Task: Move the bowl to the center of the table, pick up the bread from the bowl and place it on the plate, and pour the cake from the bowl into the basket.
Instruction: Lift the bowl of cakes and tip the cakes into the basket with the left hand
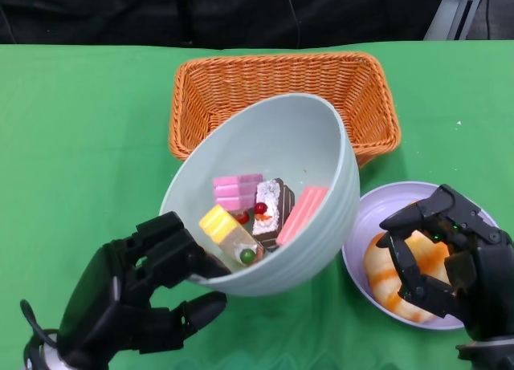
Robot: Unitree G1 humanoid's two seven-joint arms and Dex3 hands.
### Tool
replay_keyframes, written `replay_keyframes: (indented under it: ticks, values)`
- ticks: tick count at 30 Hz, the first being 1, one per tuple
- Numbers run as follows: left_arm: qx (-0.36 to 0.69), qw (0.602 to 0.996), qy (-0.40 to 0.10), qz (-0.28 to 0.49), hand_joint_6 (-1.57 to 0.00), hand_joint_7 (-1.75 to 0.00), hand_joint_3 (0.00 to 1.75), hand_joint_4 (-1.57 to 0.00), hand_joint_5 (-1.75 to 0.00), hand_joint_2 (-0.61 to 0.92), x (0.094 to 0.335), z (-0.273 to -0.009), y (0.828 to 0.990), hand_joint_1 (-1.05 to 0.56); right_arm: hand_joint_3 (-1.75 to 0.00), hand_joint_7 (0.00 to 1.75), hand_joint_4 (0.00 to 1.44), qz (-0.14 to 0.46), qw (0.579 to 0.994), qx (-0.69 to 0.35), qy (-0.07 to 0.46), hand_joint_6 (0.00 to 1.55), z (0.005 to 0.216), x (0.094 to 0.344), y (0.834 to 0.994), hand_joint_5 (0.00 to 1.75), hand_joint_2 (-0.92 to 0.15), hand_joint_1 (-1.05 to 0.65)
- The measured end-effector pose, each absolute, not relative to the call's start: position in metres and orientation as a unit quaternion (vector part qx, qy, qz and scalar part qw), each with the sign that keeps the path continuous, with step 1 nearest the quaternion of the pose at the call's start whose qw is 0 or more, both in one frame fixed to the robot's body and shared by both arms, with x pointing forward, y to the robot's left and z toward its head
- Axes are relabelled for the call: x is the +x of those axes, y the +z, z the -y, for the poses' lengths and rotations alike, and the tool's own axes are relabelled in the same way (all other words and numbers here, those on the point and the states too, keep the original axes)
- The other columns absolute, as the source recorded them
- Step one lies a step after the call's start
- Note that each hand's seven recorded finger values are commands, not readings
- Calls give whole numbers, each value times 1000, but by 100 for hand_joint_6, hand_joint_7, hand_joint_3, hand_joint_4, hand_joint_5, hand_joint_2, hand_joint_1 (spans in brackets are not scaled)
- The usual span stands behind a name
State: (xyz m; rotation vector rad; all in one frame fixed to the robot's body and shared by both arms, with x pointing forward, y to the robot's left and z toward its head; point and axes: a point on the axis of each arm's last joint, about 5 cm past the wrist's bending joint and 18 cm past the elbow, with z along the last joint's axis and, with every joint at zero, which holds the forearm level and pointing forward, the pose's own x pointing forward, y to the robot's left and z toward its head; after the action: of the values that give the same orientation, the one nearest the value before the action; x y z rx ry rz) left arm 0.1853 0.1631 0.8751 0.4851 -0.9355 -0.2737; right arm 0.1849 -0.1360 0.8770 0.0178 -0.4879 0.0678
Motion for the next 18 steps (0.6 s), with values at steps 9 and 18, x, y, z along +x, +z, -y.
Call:
replay_keyframes:
  ticks: [9, 18]
  values:
    - [172, 882, -126, 421, -71, -139, 78, -71, -149, 76, 190, -161, 883, -8, -48, 128, 63, 238, 970, 16, 50, 59, 127, 192, 878, 146, -78, -14]
    - [133, 889, -151, 412, -72, -141, 93, -70, -158, 66, 201, -154, 895, -6, -45, 128, 66, 237, 970, 5, 57, 61, 123, 195, 878, 145, -79, -16]
